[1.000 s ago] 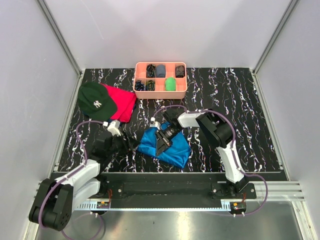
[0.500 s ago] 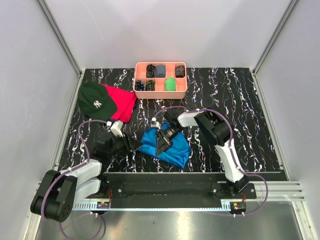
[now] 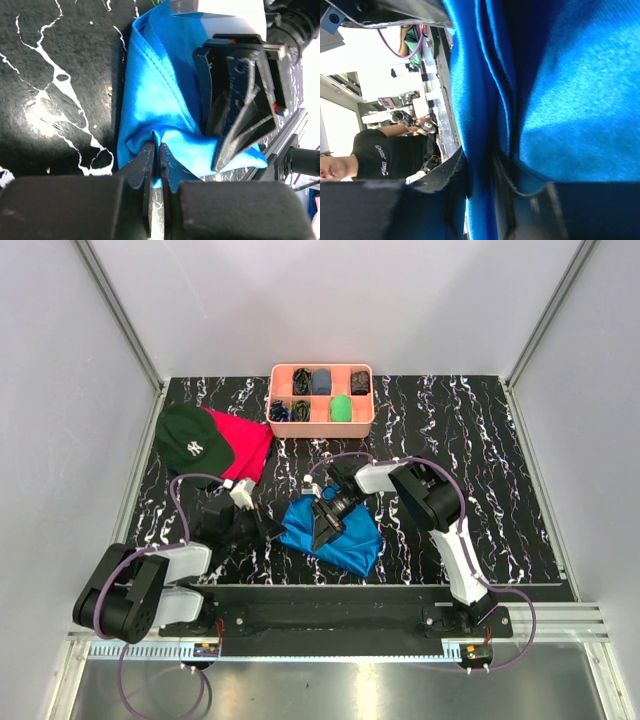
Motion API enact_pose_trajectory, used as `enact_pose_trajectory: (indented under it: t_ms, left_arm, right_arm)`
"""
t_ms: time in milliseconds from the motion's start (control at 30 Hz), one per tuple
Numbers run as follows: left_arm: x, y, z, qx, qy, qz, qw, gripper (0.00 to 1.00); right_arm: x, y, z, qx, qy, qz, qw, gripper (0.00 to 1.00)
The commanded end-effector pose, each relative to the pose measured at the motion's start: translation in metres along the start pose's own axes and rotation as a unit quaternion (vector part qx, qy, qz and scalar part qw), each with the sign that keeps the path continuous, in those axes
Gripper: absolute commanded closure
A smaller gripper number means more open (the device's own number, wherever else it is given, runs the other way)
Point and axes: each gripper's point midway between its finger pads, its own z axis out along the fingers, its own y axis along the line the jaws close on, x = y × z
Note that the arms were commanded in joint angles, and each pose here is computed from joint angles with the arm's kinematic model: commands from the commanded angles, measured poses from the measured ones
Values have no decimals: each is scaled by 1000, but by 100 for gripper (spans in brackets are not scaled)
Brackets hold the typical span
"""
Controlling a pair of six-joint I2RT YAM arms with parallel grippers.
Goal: Fold the napkin, place the utensils inside, and roll it up
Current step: Roll the napkin with the utensil
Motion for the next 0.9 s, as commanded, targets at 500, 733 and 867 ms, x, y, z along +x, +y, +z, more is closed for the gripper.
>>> enact_pose_trajectory:
  t_ms: [500, 733, 867]
  left_arm:
    - [2, 21, 22, -58, 66, -28, 996, 100]
    - [3, 24, 22, -69, 74, -36, 994, 100]
    - [5, 26, 22, -79, 82, -46, 992, 100]
  right_arm:
    - [-46, -4, -58, 262, -92, -113, 954, 33]
    - [-63, 32, -79, 347, -158, -227, 896, 24]
    - [-56, 40, -63, 411, -147, -298, 849, 21]
